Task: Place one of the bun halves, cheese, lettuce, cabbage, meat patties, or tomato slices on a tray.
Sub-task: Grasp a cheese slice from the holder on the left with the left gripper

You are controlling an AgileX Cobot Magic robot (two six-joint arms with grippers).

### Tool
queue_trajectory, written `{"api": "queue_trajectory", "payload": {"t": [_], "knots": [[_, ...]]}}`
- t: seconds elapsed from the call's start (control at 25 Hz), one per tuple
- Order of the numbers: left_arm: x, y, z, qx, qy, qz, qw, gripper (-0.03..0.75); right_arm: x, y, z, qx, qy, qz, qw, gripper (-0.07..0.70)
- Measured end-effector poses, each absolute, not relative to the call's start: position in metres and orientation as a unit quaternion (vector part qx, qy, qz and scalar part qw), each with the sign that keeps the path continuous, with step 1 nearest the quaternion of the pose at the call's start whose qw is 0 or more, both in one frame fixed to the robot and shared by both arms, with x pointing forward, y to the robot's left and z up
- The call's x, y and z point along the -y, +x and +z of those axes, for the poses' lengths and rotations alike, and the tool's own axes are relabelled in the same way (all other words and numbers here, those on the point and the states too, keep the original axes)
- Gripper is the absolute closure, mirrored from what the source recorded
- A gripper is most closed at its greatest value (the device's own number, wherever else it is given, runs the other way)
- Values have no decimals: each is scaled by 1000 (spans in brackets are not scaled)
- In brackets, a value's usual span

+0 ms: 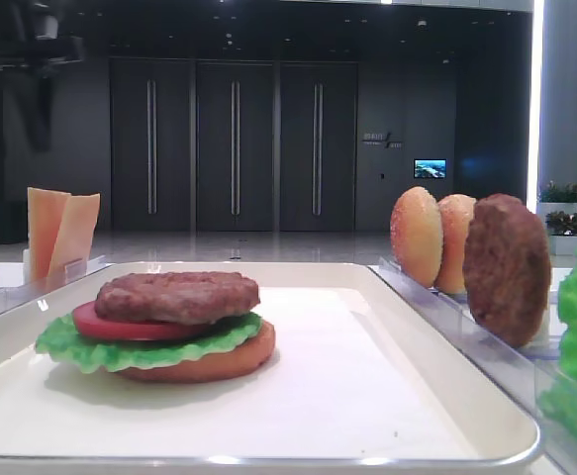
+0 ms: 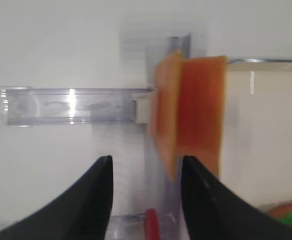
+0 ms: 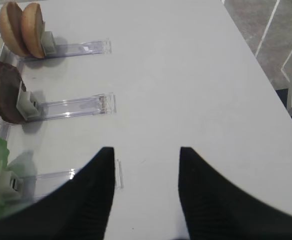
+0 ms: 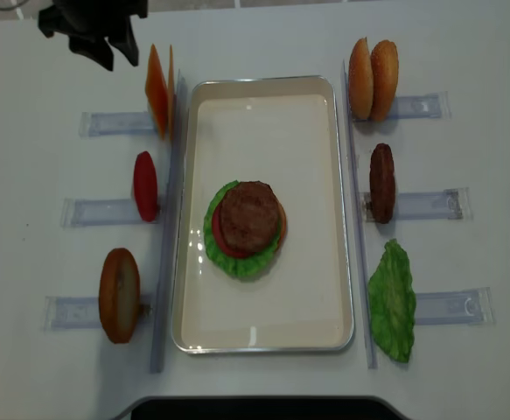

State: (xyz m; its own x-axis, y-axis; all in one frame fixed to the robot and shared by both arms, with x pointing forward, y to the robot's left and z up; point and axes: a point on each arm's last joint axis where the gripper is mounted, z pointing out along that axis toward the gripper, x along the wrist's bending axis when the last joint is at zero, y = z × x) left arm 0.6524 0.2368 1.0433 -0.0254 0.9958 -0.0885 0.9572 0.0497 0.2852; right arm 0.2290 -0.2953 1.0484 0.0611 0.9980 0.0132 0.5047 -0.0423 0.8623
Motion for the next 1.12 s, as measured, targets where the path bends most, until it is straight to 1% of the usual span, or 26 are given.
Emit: {"api": "queue_trajectory", "payload": {"t": [0.12, 0.2, 0.36, 0.56, 0.84, 1.0, 1.08, 1.12], "knots": [[-210, 647, 1043, -714, 684, 69, 133, 370, 295, 229, 1048, -592, 634, 345, 358, 339], [-199, 645, 1043, -717, 681, 69, 133, 370, 295, 229, 1048, -592, 634, 345, 358, 339], [-195, 645, 1044, -728, 668, 72, 136, 370, 295, 229, 1048, -592, 634, 345, 358, 339], [-195, 650, 1041, -731, 660, 83, 152, 370, 295, 229, 1048, -592, 634, 345, 358, 339], [-191, 666, 1018, -731, 655, 92, 168, 370, 295, 229, 1048, -592, 634, 345, 358, 339], [-190, 672, 998, -731, 660, 92, 150, 371, 295, 229, 1048, -592, 634, 345, 358, 339], [-190, 675, 989, -728, 665, 91, 140, 397, 295, 229, 1048, -592, 634, 345, 358, 339], [-190, 675, 987, -726, 668, 90, 137, 442, 295, 229, 1048, -592, 634, 345, 358, 339]]}}
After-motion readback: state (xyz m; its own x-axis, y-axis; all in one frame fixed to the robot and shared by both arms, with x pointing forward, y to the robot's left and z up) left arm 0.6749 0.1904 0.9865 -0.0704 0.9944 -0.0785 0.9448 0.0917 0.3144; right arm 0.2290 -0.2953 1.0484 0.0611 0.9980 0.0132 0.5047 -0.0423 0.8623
